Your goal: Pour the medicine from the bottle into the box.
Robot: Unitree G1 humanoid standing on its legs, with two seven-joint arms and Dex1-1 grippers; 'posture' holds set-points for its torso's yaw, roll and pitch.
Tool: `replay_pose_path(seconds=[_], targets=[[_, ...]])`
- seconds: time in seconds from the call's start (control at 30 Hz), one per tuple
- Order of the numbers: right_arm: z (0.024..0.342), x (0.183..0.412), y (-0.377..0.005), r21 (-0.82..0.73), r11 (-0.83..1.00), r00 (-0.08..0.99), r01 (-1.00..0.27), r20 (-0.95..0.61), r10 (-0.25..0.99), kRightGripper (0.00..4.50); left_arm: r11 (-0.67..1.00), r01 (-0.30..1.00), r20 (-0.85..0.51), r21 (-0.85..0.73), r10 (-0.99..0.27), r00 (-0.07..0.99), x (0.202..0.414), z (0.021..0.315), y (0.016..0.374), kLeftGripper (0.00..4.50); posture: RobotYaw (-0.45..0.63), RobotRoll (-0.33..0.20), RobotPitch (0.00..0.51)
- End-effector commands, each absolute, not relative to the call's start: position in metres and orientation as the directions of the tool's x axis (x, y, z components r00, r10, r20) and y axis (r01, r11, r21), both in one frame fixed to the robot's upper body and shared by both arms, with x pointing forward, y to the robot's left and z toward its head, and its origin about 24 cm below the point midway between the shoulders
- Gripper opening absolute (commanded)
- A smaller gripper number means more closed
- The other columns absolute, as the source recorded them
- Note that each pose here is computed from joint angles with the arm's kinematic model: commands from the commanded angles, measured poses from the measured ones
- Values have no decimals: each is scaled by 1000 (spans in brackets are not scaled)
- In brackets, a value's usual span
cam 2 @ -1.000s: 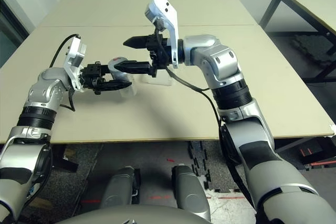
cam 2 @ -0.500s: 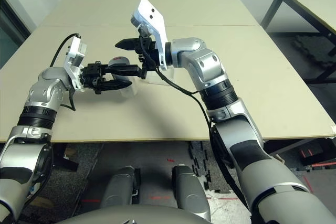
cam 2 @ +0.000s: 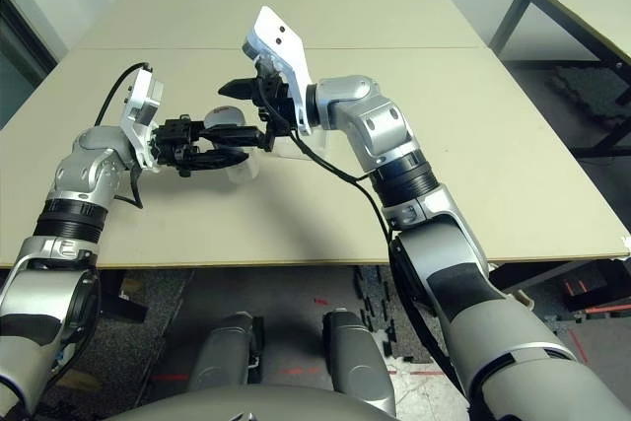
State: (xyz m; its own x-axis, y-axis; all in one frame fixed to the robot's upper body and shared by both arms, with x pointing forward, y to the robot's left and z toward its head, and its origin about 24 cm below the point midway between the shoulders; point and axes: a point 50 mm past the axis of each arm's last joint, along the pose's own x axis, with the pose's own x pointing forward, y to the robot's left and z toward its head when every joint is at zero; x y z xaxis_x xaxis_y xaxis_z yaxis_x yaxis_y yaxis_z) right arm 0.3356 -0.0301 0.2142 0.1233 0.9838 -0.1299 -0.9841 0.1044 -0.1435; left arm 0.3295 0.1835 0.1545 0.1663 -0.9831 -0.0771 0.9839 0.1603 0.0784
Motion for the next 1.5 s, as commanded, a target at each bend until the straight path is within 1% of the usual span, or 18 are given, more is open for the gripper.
replay_pose_path(seconds=[0.03,0.43,0.8,1.0,1.5], targets=[[210,335,-31,-142,96,118,-985,-154,981,4500,155,983,-77,98,-984,163,331,161,181,2551,10,0,67],[203,342,-38,-126,137,157,-983,-168,973,4500,149,984,-73,95,-985,156,331,161,180,2551,6,0,68],[205,345,-44,-126,159,178,-979,-161,971,4500,150,984,-77,91,-985,157,331,161,182,2551,1,0,66],[208,344,-51,-122,167,184,-978,-148,972,4500,153,984,-77,89,-984,160,329,159,183,2551,9,0,56],[214,334,-61,-116,149,166,-982,-149,975,4500,164,983,-81,85,-982,171,330,159,186,2551,-3,0,62]])
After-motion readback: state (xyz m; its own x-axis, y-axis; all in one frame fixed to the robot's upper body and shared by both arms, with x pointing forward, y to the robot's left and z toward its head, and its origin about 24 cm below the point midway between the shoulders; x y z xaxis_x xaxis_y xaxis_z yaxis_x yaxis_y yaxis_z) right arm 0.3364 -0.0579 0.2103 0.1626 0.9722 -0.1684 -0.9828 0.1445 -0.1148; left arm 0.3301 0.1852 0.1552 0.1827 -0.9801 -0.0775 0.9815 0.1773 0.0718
